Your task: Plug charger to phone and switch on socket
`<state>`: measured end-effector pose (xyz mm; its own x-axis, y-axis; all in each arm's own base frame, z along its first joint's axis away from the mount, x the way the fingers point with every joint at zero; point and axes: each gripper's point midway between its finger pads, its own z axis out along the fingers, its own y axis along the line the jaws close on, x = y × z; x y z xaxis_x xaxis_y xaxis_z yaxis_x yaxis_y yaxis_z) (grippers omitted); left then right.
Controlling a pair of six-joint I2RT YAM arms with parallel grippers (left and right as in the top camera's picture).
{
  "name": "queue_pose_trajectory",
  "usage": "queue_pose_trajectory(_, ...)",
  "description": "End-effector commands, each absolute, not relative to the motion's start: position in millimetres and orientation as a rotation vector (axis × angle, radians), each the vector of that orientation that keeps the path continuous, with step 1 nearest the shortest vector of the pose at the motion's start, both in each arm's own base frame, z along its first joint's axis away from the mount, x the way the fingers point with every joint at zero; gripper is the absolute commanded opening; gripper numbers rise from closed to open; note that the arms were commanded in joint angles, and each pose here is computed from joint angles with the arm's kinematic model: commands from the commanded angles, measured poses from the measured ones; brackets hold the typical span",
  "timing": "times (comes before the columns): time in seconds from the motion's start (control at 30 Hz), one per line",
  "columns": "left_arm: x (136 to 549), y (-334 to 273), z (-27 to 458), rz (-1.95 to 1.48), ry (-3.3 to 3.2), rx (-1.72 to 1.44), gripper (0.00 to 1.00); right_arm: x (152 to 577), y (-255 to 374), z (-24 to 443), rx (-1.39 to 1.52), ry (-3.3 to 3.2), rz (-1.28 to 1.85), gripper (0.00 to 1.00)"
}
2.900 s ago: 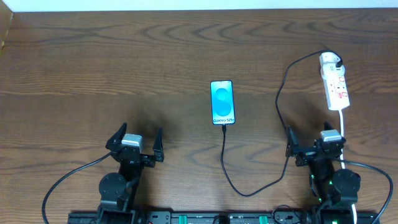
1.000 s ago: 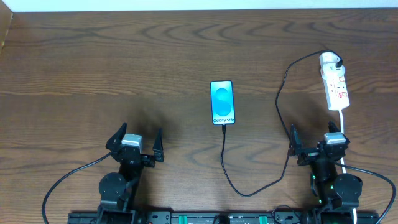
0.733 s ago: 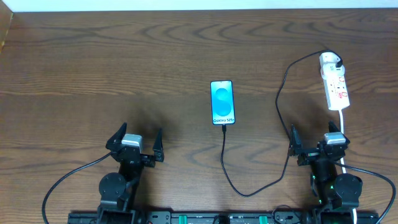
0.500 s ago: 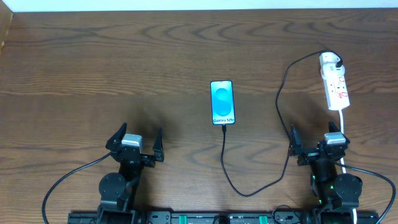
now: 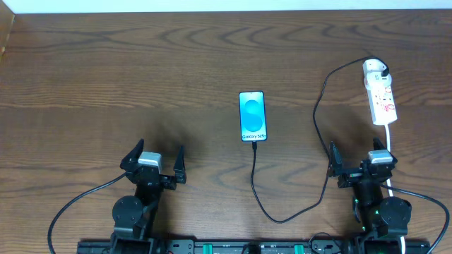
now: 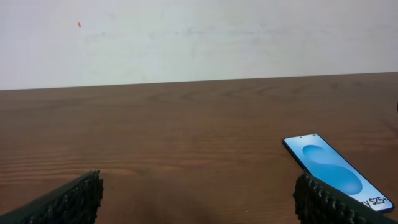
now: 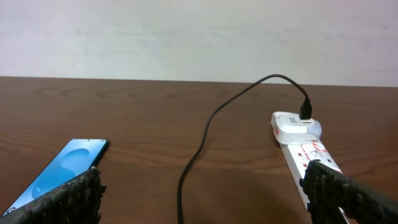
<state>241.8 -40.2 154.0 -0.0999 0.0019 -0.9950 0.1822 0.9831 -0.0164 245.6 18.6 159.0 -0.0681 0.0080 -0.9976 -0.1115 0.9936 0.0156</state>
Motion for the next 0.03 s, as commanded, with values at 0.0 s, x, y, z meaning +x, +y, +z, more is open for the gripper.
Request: queue_pose_trajectory(0.0, 240.6, -41.3, 139.1, -0.153, 1.711, 0.157, 0.98, 245.3, 19.0, 158.5, -0.076, 1.637, 0.099, 0.99)
